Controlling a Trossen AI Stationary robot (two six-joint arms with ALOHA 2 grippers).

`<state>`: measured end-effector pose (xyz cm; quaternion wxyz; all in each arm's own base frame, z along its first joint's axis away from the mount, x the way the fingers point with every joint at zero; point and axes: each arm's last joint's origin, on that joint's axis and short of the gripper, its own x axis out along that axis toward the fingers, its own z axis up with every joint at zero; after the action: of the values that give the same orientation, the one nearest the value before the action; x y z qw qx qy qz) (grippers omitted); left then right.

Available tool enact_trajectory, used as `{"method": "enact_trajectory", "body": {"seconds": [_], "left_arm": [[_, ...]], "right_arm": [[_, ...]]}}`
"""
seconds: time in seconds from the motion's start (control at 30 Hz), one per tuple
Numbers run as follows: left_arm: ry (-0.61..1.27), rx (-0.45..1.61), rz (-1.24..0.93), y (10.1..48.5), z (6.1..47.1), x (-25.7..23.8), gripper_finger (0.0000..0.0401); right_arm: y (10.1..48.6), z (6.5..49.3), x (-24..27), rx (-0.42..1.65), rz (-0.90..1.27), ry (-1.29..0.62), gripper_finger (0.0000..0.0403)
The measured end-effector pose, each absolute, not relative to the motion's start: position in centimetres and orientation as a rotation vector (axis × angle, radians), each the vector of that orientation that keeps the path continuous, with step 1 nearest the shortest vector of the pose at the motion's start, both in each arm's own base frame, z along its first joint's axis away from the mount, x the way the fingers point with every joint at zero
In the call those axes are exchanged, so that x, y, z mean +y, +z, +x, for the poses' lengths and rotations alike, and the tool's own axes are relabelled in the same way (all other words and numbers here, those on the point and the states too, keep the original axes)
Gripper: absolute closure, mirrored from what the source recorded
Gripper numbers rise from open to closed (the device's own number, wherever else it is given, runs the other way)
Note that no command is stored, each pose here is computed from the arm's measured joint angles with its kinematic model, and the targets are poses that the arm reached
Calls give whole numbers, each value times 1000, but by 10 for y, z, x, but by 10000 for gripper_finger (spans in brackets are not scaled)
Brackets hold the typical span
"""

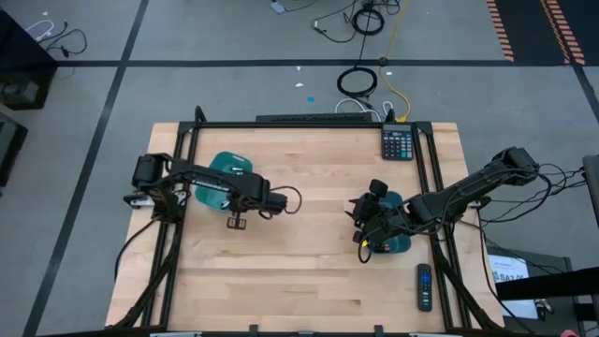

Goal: Sort batteries
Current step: Put the silver battery into the green bin

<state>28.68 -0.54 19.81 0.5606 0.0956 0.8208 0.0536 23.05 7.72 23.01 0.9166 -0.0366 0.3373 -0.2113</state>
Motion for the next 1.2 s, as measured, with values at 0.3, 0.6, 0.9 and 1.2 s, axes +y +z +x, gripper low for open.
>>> {"method": "enact_trajectory", "body": {"seconds": [0.3, 0.6, 0.9, 1.2], "left_arm": [[307, 2003, 355, 184, 271, 10, 321], [356, 1863, 472, 194, 280, 12, 309], [139, 1156, 449, 217, 353, 7, 308], [-51, 817, 372, 197, 401, 0, 233]], "right_arm": [[230, 230, 77, 700, -74, -436, 257], [230, 230, 77, 701, -73, -435, 257], [230, 231, 76, 705, -65, -424, 257], [225, 226, 75, 769, -52, -424, 257]]}}
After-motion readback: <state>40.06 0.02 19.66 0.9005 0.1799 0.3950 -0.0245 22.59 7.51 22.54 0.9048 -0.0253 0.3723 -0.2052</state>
